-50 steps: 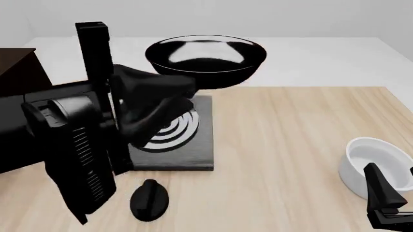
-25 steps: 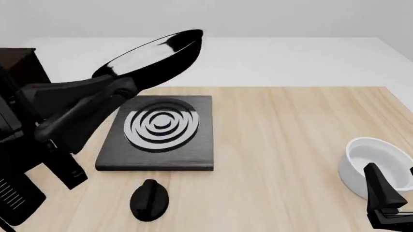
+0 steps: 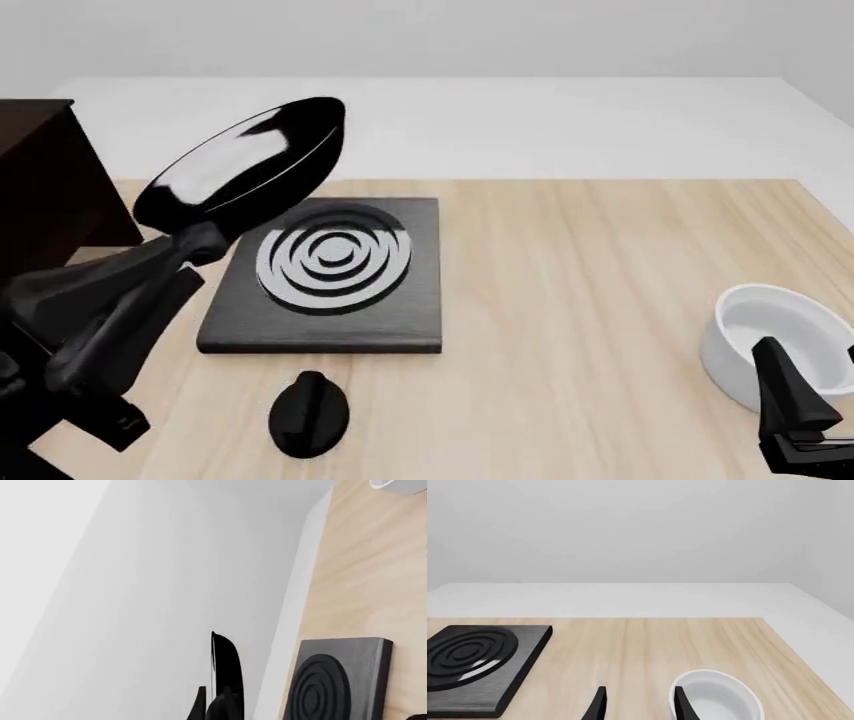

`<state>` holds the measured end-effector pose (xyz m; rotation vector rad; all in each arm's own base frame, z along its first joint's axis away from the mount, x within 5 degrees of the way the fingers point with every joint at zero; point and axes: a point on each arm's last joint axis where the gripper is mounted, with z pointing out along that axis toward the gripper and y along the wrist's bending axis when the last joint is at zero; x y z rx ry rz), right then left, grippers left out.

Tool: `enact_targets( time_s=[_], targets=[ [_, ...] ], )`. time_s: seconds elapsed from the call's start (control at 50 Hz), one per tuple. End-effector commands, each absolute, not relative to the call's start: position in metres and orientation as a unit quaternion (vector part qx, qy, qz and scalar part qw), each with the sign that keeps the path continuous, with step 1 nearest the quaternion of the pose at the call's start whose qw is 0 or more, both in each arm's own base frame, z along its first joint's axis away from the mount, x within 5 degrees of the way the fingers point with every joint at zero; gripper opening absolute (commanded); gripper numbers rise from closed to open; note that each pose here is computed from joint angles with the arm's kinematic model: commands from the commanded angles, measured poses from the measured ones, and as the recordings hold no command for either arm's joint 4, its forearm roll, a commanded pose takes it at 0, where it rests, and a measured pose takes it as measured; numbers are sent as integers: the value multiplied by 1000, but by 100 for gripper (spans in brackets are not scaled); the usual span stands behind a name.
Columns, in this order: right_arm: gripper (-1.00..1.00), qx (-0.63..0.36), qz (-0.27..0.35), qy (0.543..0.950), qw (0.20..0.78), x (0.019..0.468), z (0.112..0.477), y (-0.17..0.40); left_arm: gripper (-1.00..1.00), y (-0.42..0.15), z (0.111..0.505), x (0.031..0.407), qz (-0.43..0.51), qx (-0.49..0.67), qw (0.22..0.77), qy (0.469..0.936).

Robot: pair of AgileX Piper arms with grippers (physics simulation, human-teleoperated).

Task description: Put the frying pan under the cabinet shelf.

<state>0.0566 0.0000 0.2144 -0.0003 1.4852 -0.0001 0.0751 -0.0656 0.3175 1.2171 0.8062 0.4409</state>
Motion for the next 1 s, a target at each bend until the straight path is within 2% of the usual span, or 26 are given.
enact_targets(
  time_s=[0.02,0.24,0.36,0.66,0.88,1.0],
  targets=[
    [100,0,0,676,737,57,214,0,-100,-59,298,73,281,565,709,315],
    [100,0,0,676,737,57,214,0,-100,-61,289,82,287,553,707,336],
    [100,0,0,676,737,57,214,0,-100,-57,293,89,286,526,710,372],
    [100,0,0,676,737,57,214,0,-100,-59,274,107,296,509,702,402],
    [100,0,0,676,737,57,214,0,-100,-53,261,105,288,499,693,433],
    [100,0,0,676,737,57,214,0,-100,-47,255,103,274,491,682,468]
  ],
)
